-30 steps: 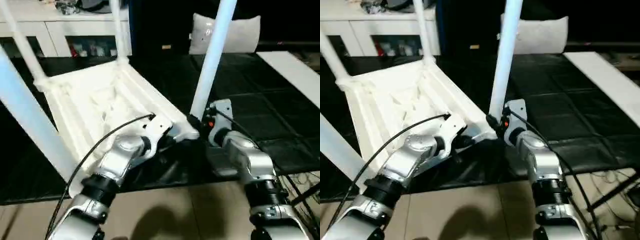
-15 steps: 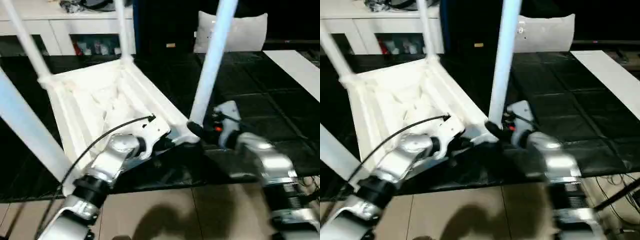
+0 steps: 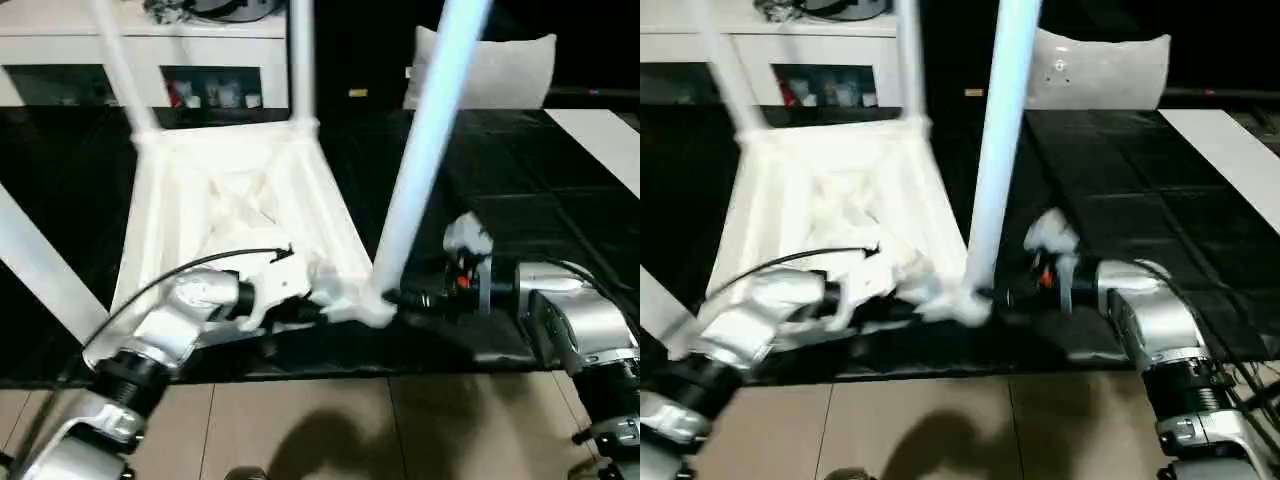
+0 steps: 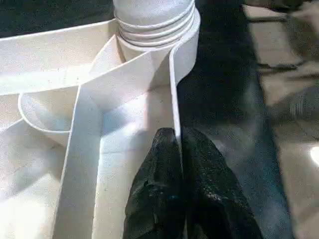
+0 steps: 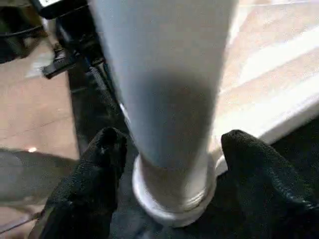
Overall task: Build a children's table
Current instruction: Rotate leg to tighten
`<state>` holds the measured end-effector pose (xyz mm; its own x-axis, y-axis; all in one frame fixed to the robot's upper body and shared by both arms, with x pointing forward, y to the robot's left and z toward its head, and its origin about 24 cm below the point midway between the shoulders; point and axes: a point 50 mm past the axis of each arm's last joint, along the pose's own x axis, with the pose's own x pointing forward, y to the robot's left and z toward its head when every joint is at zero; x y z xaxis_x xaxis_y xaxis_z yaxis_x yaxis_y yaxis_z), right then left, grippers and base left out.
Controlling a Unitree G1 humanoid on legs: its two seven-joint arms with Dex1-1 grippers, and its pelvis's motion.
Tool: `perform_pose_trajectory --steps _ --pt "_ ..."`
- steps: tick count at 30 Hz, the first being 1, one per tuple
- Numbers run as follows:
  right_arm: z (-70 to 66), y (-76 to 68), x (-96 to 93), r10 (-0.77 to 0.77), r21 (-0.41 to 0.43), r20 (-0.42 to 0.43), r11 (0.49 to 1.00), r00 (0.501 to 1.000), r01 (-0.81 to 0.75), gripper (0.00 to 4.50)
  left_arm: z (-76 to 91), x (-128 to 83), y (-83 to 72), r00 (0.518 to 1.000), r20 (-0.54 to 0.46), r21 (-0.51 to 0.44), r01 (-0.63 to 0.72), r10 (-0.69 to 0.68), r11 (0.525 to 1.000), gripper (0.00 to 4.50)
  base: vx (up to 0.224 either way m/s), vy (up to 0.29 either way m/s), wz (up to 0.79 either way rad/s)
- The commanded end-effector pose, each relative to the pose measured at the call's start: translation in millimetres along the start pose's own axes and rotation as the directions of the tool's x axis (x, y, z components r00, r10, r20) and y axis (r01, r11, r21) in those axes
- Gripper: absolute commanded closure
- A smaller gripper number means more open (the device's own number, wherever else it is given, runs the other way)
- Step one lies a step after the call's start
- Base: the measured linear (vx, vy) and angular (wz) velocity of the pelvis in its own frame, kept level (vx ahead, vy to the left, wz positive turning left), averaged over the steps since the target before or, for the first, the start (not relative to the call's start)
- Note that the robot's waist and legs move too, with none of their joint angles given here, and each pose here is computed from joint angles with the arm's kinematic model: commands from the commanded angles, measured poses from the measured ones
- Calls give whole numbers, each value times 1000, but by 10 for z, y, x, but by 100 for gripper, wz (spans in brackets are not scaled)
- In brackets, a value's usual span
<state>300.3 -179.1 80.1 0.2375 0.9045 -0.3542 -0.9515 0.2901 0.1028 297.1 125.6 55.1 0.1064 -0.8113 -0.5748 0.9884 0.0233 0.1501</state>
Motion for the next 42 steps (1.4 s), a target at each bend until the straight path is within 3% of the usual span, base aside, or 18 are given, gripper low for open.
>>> perform_pose_trajectory --steps 1,9,16,21,23,25,28,32,33,34,35,37,42 --pt "45 8 2 59 -19 -5 998 998 -59 156 8 81 -102 991 -38 41 132 -130 990 450 0 0 0" --pt "9 29 36 126 -3 -12 992 992 -126 238 23 47 -80 987 -33 56 159 -157 986 450 0 0 0" --pt "-30 52 70 150 19 2 988 989 -150 257 35 80 -87 987 -6 39 162 -162 986 450 0 0 0" --pt "-25 125 100 137 44 89 989 987 -141 259 62 139 -68 995 49 -53 93 -90 994 450 0 0 0" --pt "-27 120 146 84 63 119 994 989 -92 259 82 179 -51 996 78 -101 61 -53 993 450 0 0 0" --pt "-40 86 300 -82 90 139 993 987 70 259 147 295 5 992 119 -192 -30 53 981 450 0 0 0" --pt "-40 32 393 -207 130 132 973 969 190 260 210 362 36 984 138 -240 -77 112 968 450 0 0 0" --pt "-14 -52 544 -403 221 107 901 909 374 261 348 490 104 961 159 -329 -165 227 930 450 0 0 0" --pt "3 -99 612 -505 266 94 843 858 467 261 415 565 150 939 155 -374 -231 306 898 450 0 0 0" --pt "3 -99 612 -505 266 94 843 858 467 261 415 565 150 939 155 -374 -231 306 898 450 0 0 0" --pt "18 -147 672 -610 313 75 766 789 562 261 483 644 203 906 136 -427 -312 401 849 450 0 0 0" --pt "42 -182 701 -678 326 85 711 730 623 261 548 711 237 877 118 -457 -368 466 810 450 0 0 0" --pt "19 -173 666 -667 315 125 728 734 608 261 534 702 217 888 115 -408 -367 445 836 450 0 0 0"
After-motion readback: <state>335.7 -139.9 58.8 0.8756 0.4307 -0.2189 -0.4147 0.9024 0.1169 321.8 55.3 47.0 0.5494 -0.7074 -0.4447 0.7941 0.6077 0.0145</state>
